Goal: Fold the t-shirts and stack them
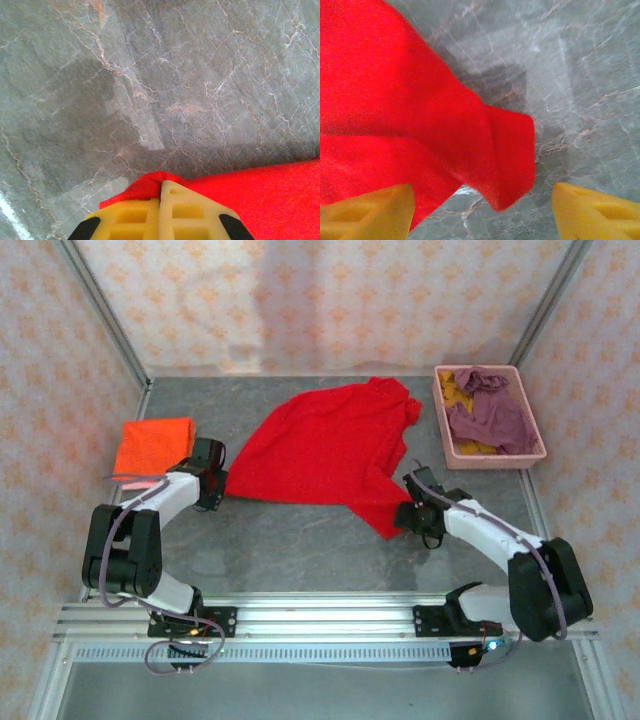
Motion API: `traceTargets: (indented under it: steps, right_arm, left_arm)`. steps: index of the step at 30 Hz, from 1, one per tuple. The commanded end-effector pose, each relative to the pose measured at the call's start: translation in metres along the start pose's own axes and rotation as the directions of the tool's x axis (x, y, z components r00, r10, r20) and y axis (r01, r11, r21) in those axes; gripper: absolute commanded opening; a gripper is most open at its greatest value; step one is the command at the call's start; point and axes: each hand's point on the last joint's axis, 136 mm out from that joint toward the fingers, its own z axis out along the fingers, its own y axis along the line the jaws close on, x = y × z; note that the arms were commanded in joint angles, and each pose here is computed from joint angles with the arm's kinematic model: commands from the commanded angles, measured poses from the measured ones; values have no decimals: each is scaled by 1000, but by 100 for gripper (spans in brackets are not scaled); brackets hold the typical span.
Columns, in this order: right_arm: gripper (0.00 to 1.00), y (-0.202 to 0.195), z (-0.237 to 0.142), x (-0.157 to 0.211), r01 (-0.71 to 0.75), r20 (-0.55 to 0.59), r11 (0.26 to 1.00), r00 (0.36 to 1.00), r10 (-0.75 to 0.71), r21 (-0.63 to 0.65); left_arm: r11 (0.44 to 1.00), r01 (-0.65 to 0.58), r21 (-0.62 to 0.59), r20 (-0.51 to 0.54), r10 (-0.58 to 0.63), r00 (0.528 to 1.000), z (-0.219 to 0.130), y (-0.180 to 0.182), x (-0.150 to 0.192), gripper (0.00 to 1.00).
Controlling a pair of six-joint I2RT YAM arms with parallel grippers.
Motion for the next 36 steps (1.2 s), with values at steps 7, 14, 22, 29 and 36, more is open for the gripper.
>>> traceTargets:
  steps: [7, 14, 22, 29, 36]
  right_arm:
    - [50, -5, 10, -21, -20, 44, 997, 999, 17, 75]
    - [32, -11, 14, -25, -50, 65, 995, 997, 44, 90]
    - [0, 15, -14, -33, -23, 109, 996, 994, 32, -82]
    - [0, 49, -119, -69, 41, 322, 940, 944, 75, -339]
    - [0, 43, -219, -89, 82, 506, 902, 847, 161, -424]
  left_arm:
    - [999, -26, -23, 33, 27, 999, -5, 3, -8, 0]
    - [999, -28, -22, 32, 29, 999, -4, 1, -8, 0]
    - [999, -39, -12, 51, 40, 998, -14, -1, -13, 0]
    - [996, -68, 58, 167, 58, 984, -65, -14, -41, 0]
    - [982, -136, 131, 300, 92, 949, -152, -22, -74, 0]
